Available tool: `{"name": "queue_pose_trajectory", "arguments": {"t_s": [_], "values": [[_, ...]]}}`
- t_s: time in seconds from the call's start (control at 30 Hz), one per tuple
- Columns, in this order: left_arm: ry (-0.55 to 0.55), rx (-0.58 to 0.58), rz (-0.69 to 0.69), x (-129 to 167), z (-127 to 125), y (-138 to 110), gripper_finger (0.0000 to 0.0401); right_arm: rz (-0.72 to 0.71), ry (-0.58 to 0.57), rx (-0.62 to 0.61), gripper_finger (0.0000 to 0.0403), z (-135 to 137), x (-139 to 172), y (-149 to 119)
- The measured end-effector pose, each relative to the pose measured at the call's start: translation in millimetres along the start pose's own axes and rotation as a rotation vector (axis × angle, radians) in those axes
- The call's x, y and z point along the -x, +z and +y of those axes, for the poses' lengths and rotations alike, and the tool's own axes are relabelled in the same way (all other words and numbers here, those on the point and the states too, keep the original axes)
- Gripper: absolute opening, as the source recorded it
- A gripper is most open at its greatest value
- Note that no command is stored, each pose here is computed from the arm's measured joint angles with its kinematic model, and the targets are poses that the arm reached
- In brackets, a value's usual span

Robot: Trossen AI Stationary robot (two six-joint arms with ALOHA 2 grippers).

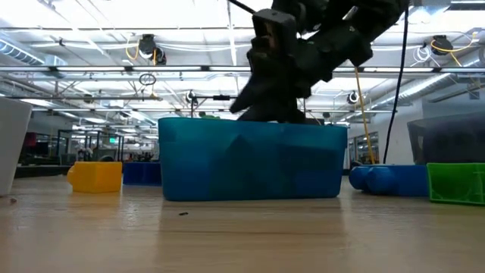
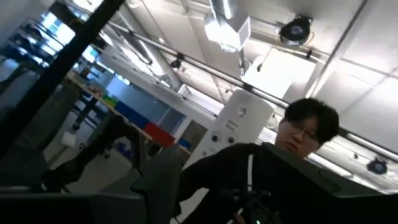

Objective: Pick & Place Toys
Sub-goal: Put the blue game piece into the blue bin, then put the left blue game piece into the blue bin

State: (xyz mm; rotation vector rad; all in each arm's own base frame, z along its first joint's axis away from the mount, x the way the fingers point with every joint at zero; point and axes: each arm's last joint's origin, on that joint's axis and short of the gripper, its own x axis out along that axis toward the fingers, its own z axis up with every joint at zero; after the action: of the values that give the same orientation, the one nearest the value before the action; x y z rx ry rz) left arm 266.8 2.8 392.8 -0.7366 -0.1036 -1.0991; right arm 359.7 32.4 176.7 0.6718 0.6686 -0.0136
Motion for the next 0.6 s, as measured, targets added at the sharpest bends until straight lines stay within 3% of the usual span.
{"name": "queue_pose_trajectory", "arguments": {"t_s": [0.23,0.33,0.6], "values": [[-0.035,-0.011,0.044,-4,-10,-3,0.023,-0.121,0.086,-0.067,0.016,3,2,16],[-0.059,-0.079,0.032,-2,-24,1,0.023,-0.167,0.13,-0.096,0.0181,6,3,21],[-0.023,-0.169,0.03,6,-52,9,0.023,-0.392,0.382,-0.218,0.021,19,17,50]]}}
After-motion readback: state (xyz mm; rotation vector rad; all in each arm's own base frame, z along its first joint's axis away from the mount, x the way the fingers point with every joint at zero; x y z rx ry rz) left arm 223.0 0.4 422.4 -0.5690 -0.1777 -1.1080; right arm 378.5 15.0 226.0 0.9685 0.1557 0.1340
